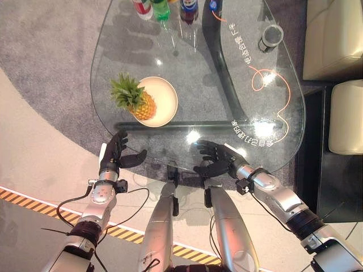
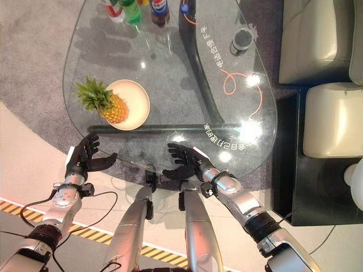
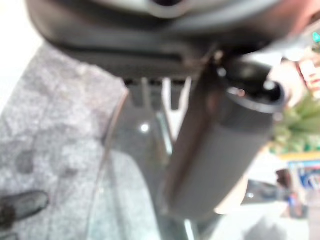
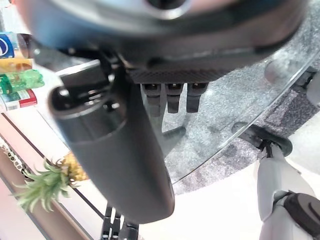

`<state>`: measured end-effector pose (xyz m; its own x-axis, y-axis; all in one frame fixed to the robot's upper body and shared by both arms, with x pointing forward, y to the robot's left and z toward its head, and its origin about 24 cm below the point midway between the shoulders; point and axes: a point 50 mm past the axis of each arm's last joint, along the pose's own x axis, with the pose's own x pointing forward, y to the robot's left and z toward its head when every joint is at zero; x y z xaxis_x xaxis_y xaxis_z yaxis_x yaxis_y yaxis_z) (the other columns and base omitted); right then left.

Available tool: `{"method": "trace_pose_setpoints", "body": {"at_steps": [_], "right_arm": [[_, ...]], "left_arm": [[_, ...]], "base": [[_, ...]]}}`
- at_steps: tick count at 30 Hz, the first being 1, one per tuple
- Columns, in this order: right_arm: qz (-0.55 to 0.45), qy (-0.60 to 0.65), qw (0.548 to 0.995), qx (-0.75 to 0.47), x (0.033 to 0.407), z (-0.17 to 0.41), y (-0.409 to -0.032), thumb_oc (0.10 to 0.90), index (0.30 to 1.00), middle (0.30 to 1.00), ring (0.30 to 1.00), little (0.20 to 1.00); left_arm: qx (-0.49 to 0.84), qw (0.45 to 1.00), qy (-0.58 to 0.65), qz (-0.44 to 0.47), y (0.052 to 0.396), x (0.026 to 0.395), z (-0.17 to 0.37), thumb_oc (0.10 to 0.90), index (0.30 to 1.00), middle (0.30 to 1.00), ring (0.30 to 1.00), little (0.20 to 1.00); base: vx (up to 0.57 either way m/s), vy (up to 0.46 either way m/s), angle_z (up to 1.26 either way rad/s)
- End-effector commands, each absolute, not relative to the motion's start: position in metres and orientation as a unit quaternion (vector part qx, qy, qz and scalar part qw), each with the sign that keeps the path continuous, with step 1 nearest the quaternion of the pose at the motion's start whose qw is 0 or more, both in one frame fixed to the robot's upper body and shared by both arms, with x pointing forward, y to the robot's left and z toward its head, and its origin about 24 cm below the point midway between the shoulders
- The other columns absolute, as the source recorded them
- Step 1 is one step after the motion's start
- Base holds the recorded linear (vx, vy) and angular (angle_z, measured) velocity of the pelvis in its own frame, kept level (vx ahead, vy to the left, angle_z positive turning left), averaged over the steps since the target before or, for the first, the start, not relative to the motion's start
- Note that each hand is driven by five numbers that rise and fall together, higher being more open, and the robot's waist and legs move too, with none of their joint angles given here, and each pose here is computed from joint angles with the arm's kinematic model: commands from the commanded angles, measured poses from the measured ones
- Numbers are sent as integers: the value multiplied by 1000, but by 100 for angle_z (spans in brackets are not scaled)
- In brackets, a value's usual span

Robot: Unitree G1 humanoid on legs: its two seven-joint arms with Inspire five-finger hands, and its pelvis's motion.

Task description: Pick up the fruit to the plate

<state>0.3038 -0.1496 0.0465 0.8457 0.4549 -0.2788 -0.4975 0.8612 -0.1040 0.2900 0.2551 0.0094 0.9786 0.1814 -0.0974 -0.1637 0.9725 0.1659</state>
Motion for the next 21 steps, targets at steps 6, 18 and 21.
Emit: {"method": "trace_pose_setpoints", "body": {"at_steps": [6, 18, 21], "right_arm": [[251, 152, 955, -38, 281, 18, -159, 800, 900, 900, 900, 900], [138, 316, 938, 33, 218, -71, -183, 800, 900, 900, 900, 900], [114, 356, 927, 44, 204, -89, -188, 800, 900, 900, 900, 900]], "left_arm": [[19, 985, 119, 124, 264, 244, -36, 800, 900, 900, 900, 900], [6, 950, 279, 137, 252, 173, -101, 800, 900, 900, 900, 900], [9, 933, 336, 128, 248, 156, -117, 800, 900, 900, 900, 900]], "base": [[52, -15, 12], [89, -10, 12], [98, 2, 15]]}}
